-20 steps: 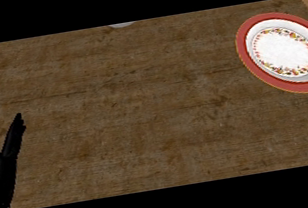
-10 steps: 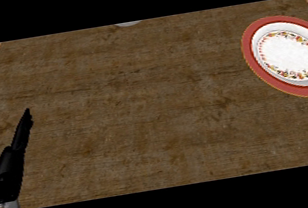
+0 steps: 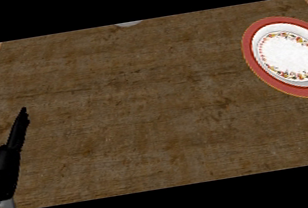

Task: Pick the cupcake from the plate and place it in the plate

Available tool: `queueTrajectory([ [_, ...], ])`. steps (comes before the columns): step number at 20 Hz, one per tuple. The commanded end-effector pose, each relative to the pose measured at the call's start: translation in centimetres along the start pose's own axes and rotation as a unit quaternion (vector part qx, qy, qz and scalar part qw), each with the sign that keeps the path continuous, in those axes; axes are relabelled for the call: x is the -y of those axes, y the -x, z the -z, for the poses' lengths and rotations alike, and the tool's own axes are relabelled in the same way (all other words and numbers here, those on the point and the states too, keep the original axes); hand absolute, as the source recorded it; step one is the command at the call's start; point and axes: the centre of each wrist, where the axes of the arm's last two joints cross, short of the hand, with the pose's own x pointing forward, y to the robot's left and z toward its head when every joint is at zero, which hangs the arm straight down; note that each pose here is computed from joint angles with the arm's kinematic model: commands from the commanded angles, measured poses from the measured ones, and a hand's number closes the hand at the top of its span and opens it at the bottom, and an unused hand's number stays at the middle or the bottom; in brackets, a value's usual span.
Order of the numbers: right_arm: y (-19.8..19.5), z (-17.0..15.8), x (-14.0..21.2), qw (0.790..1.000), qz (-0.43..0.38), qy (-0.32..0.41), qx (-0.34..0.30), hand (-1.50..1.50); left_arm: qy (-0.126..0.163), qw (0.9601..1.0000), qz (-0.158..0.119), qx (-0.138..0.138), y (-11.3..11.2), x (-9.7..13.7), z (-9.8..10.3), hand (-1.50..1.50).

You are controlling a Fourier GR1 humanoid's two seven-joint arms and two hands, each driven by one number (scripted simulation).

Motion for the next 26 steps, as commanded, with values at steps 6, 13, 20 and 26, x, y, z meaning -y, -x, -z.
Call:
queueTrajectory([
  [6,-1.4,4.3,-8.9,0.996,-0.004,-0.082,-0.023,1.5,0.003,1.0,-0.003,0.001,-0.6,0.2,0.3,0.0],
  [13,-1.3,4.6,-11.7,0.987,0.101,-0.085,-0.094,1.5,0.002,1.0,-0.007,-0.005,0.4,-0.1,0.1,0.0],
  [20,-1.3,4.4,-13.9,0.986,0.103,-0.072,-0.109,-1.5,0.005,1.0,-0.008,0.002,-1.4,1.3,0.3,0.0],
  [26,0.1,2.6,-11.7,0.97,0.211,0.061,-0.102,-1.5,0.0,1.0,0.0,0.002,0.6,0.9,-0.6,0.0],
])
